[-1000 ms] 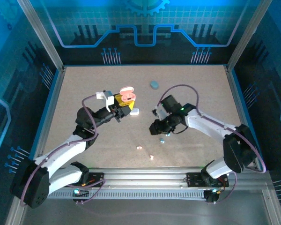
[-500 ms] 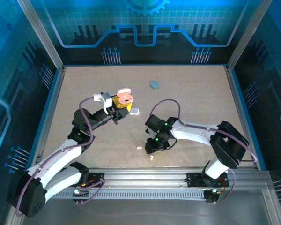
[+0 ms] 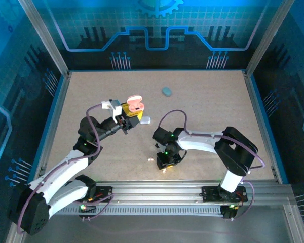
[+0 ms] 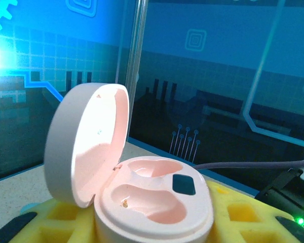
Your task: Insert the wireless bluetooth earbuds into the charging case
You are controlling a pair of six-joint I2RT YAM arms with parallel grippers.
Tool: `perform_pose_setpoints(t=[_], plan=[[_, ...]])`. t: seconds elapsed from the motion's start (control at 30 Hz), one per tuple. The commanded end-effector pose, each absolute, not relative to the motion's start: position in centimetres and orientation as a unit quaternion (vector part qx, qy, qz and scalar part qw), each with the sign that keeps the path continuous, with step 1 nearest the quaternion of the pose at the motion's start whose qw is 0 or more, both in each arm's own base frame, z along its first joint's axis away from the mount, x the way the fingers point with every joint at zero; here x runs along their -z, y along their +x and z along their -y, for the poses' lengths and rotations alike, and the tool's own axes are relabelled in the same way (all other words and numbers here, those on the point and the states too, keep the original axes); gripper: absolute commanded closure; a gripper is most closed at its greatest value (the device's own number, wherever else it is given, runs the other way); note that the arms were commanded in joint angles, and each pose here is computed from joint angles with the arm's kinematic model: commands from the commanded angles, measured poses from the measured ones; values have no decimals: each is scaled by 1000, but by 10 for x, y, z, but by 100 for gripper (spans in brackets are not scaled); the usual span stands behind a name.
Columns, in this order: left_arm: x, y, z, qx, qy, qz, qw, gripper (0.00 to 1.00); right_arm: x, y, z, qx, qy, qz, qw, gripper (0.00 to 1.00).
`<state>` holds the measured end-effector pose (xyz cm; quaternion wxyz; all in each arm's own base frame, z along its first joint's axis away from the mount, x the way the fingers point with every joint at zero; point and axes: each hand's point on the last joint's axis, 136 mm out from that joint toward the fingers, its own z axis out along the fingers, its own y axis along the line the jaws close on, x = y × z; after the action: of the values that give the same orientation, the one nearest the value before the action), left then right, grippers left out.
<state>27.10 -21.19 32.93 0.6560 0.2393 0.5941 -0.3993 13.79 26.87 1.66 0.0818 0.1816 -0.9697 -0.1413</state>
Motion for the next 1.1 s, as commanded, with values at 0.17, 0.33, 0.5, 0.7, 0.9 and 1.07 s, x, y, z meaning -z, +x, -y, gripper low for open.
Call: perform_pose_setpoints(t=[0.17,0.33,0.5,0.7,0.9,1.07], plan=[[-349,273,212,391,251,-573,675,67,-14,131,-273,138,193,966,104,70],[-347,274,212,389,249,-575,675,67,-25,140,-275,139,195,967,82,74],[-350,273,211,388,250,-573,677,67,-49,167,-277,146,190,970,35,76],[-352,271,209,383,251,-572,680,67,-54,221,-256,121,159,980,-6,76],[-353,268,208,381,253,-572,682,67,-44,264,-238,108,134,985,-14,76],[-352,267,207,381,252,-573,681,67,-31,281,-230,103,122,987,-7,76]])
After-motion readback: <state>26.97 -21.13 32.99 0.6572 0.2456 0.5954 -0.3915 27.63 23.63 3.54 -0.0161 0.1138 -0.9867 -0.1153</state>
